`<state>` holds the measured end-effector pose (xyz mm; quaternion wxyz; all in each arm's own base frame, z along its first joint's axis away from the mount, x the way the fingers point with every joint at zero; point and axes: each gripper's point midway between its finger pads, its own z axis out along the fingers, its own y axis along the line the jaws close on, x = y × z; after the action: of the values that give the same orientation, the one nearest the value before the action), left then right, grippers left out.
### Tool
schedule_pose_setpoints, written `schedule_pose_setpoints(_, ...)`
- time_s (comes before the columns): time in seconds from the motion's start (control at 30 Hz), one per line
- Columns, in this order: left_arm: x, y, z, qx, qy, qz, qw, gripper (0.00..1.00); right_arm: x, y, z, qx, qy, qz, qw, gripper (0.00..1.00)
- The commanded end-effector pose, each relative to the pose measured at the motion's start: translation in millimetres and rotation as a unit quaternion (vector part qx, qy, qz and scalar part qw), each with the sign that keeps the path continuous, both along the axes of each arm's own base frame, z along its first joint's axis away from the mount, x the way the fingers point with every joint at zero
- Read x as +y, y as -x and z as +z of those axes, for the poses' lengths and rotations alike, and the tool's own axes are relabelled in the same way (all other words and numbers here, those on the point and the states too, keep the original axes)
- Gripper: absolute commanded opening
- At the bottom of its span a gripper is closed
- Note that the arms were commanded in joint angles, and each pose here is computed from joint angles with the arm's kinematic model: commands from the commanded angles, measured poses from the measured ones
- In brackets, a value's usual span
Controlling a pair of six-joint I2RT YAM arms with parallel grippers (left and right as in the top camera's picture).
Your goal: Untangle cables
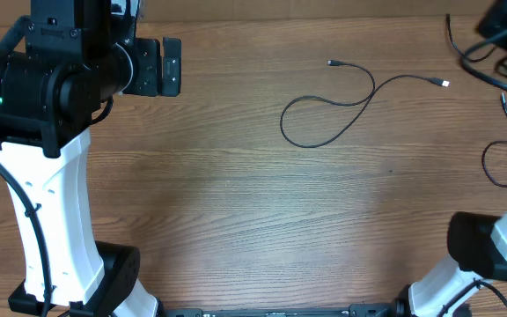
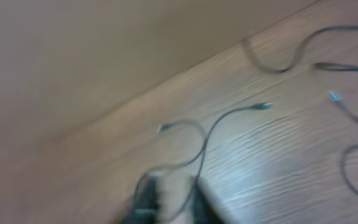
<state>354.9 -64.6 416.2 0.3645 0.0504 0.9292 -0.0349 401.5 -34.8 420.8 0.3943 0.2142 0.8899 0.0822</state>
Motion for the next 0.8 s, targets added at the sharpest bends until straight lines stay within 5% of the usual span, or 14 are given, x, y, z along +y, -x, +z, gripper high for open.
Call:
schedule_pose_setpoints(0.0,-7,4,4,-0.004,0.009,-0.020,1.000,1.00,56,-21,-38,0.054,-0.046,0.087,0.994,0.64)
schedule_pose_setpoints(0.03,-7,4,4,-0.004,0.009,-0.020,1.000,1.00,69,-23,-47,0.067,-0.048,0.104,0.991,0.72)
schedule_pose_setpoints(0.2,-7,4,4,-0.004,0.008,-0.020,1.000,1.00,132,-37,-101,0.134,-0.028,0.164,0.977,0.76)
schedule_pose_setpoints(0.23,-7,4,4,-0.004,0.008,-0.020,1.000,1.00,145,-40,-114,0.148,-0.023,0.176,0.973,0.90)
schedule_pose_setpoints(0.27,-7,4,4,-0.004,0.007,-0.021,1.000,1.00,158,-43,-128,0.160,-0.019,0.187,0.969,0.94)
schedule_pose_setpoints(0.47,-6,4,4,-0.004,0.006,-0.021,1.000,1.00,230,-64,-210,0.191,-0.013,0.232,0.954,0.93)
schedule_pose_setpoints(0.63,-6,4,4,-0.005,0.000,-0.025,1.000,1.00,274,-90,-245,0.124,0.019,0.275,0.953,0.91)
schedule_pose_setpoints(0.77,-5,4,4,-0.006,-0.003,-0.026,1.000,1.00,278,-97,-271,0.118,0.006,0.223,0.968,1.00)
